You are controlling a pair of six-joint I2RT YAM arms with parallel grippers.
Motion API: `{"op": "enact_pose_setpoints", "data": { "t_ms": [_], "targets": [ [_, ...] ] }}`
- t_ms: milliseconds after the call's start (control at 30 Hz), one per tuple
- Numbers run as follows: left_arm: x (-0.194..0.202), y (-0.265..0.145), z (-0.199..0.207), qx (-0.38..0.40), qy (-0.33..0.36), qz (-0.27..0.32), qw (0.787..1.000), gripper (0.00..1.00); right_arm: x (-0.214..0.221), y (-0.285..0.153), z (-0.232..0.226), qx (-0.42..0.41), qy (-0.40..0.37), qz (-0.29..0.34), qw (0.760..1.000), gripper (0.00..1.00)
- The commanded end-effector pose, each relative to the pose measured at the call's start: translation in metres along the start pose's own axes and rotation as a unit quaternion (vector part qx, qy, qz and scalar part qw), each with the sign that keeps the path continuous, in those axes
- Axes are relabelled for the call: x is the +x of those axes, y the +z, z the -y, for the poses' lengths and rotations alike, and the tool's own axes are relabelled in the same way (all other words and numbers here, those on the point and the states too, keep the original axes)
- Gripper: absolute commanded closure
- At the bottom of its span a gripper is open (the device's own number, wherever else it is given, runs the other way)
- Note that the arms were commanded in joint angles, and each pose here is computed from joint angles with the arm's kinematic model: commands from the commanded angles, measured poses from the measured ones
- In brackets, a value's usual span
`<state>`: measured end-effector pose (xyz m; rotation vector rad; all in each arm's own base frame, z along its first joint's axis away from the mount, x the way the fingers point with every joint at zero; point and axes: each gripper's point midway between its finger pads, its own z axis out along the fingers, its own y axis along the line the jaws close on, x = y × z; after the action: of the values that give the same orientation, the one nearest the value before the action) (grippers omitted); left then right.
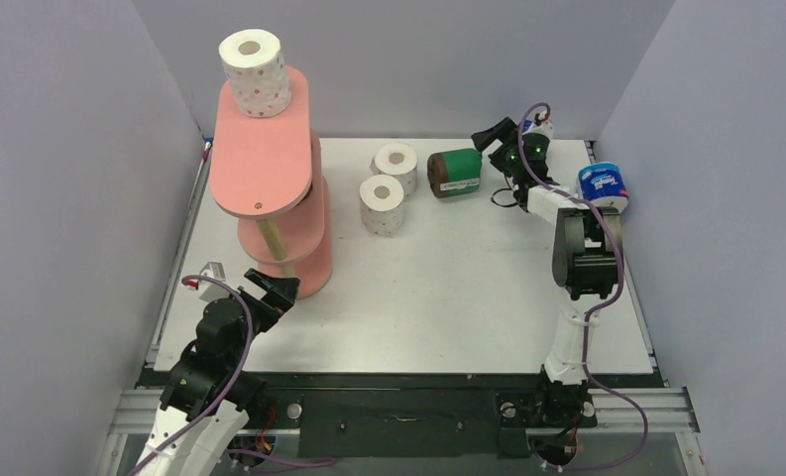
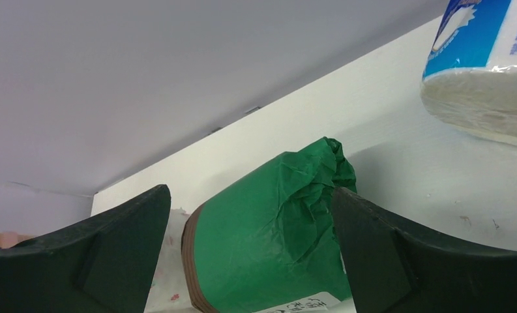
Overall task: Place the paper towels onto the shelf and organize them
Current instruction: Adjust the paper towel at the center of the board.
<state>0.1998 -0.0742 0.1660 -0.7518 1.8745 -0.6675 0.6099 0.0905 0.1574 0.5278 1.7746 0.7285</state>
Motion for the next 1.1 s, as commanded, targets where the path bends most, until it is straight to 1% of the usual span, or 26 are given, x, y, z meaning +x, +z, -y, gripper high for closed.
{"op": "enact_pose_setpoints", "data": {
  "t_ms": [0,167,333,533,733,900,1067],
  "targets": [
    [-0.008,-0.004,0.009,0.008,-0.007,0.008,1.000,0.04,0.006,0.006,-0.018,-0.028,-0.018,-0.017,0.999,0.11],
    [-0.007,-0.002,0.011,0.011,-0.008,0.006,1.000,0.04,0.034,0.002,-0.024,-0.027,-0.028,-0.044,0.998,0.12],
    [-0.005,-0.002,0.013,0.016,-0.009,0.000,1.000,0.04,0.048,-0.010,-0.033,-0.027,-0.029,-0.050,0.998,0.13],
    [-0.006,-0.003,0.018,0.029,-0.013,0.003,0.999,0.04,0.068,-0.040,-0.047,-0.036,-0.039,-0.063,0.997,0.14],
    [-0.002,-0.002,0.020,0.037,-0.017,-0.006,0.999,0.04,0.084,-0.068,-0.060,-0.052,-0.044,-0.070,0.995,0.15],
    [0.000,-0.002,0.021,0.040,-0.019,-0.009,0.999,0.04,0.090,-0.091,-0.077,-0.080,-0.026,-0.063,0.994,0.14],
    [-0.001,-0.003,0.021,0.041,-0.020,-0.008,0.999,0.04,0.082,-0.116,-0.072,-0.071,-0.017,-0.042,0.996,0.14]
  ]
}}
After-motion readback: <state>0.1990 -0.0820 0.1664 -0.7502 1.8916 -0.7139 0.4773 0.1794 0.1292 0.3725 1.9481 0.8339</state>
